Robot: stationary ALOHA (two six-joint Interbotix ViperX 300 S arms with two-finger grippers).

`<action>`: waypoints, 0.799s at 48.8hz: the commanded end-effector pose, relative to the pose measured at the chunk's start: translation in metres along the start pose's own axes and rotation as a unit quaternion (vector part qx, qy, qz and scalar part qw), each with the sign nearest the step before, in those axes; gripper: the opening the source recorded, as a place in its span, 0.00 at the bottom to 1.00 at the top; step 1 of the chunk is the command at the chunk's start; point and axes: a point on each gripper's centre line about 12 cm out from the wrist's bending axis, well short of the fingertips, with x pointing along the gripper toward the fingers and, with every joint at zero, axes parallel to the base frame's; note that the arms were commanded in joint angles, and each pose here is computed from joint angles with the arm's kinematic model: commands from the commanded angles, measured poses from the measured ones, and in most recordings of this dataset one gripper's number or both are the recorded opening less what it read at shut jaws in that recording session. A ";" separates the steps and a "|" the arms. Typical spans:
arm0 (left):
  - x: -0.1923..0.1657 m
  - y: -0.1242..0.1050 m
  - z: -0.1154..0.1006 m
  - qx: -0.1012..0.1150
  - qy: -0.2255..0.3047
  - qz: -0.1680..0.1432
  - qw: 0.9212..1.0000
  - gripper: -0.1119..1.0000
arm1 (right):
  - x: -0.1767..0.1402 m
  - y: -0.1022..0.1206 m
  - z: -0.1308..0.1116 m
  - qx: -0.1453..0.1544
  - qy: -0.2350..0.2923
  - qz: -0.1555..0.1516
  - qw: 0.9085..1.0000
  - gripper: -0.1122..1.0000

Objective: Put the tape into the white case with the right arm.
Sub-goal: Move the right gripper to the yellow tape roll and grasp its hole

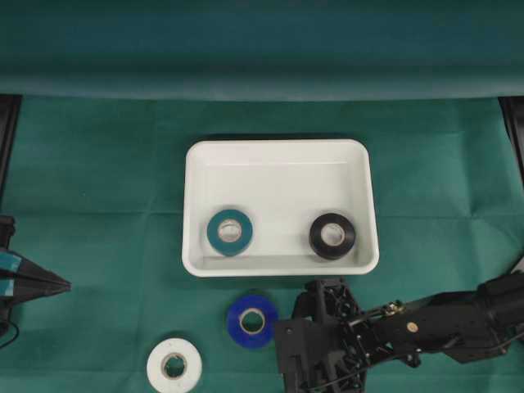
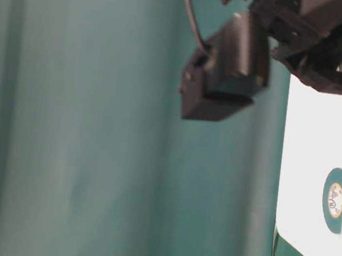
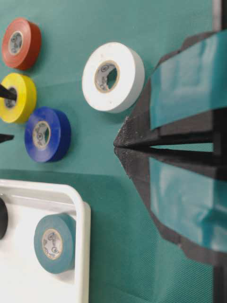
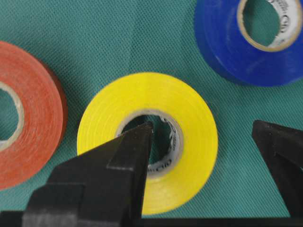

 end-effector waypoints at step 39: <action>0.000 0.000 0.005 -0.001 -0.006 0.001 1.000 0.10 | -0.001 -0.004 0.010 0.000 0.030 -0.028 0.999 0.15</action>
